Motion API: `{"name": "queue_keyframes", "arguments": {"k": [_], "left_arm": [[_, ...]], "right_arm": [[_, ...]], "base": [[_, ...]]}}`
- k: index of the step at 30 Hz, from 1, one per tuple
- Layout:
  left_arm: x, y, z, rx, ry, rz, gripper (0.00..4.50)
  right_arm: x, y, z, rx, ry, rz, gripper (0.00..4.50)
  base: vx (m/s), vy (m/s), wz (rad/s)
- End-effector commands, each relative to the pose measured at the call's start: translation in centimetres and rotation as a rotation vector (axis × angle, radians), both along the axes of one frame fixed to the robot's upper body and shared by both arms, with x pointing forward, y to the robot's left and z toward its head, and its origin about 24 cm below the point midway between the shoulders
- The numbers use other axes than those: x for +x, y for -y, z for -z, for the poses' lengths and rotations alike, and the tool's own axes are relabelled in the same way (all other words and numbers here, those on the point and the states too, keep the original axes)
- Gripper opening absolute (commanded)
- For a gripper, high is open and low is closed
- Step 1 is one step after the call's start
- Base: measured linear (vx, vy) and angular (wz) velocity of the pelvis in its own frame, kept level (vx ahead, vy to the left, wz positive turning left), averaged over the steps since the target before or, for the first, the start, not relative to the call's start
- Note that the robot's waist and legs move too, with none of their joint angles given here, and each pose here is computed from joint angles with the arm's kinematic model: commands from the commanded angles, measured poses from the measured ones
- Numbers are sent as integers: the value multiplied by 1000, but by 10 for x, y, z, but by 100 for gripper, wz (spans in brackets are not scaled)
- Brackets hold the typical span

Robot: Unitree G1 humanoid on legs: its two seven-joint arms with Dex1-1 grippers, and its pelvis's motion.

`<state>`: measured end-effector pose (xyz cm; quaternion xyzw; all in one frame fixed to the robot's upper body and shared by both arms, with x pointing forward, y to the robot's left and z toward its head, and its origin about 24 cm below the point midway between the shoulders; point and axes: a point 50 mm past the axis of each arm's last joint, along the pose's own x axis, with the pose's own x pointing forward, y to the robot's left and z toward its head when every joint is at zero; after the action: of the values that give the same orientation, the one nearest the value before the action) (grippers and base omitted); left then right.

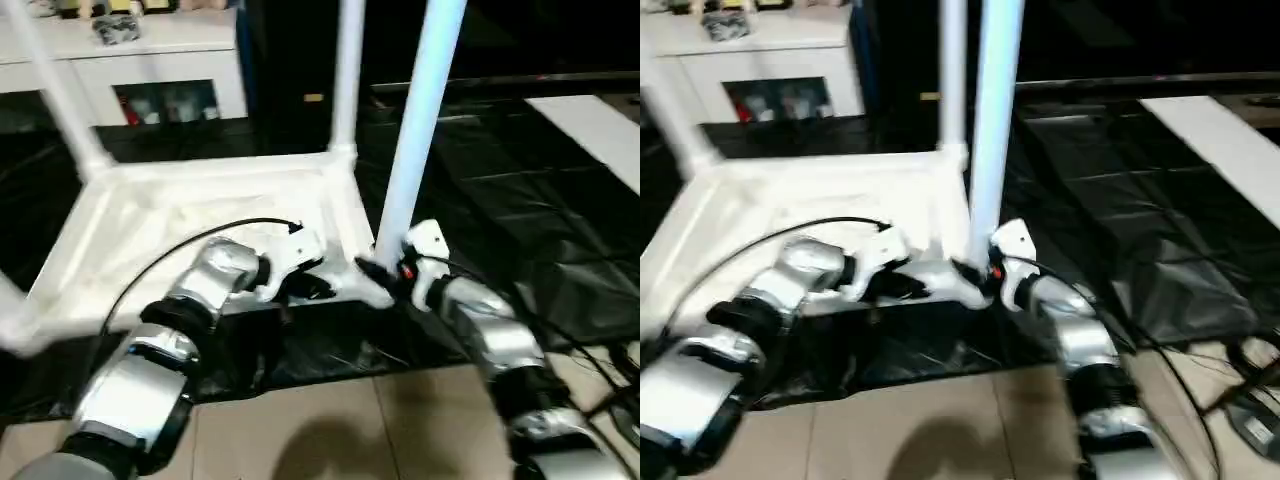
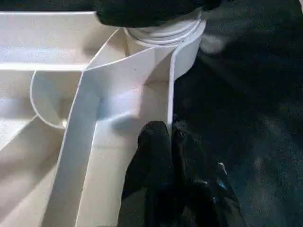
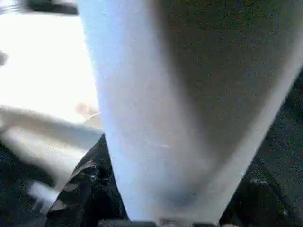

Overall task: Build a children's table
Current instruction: Rotate leg to tighten

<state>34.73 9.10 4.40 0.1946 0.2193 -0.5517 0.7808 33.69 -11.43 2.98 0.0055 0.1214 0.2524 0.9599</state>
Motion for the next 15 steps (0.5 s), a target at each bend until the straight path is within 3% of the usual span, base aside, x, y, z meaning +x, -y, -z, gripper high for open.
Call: {"name": "queue_keyframes", "arguments": {"k": [1,4,5,7,8,15], "left_arm": [[-5,33,-3,-61,26,28,0],[-7,40,-2,-82,17,27,0],[-8,41,-2,-84,15,25,0],[-7,40,-1,-80,13,13,0],[-7,39,-1,-76,14,6,0],[-6,18,-2,-55,27,36,0]], "right_arm": [[-9,-32,21,45,-140,-2,198],[-7,-44,18,67,-133,10,198],[-7,-45,18,68,-129,9,233],[-5,-47,14,53,-84,4,233],[-4,-47,12,51,-70,5,257],[-4,-29,5,9,-6,-131,312]], "base": [[0,0,0],[0,0,0],[0,0,0],[0,0,0],[0,0,0],[0,0,0]]}}
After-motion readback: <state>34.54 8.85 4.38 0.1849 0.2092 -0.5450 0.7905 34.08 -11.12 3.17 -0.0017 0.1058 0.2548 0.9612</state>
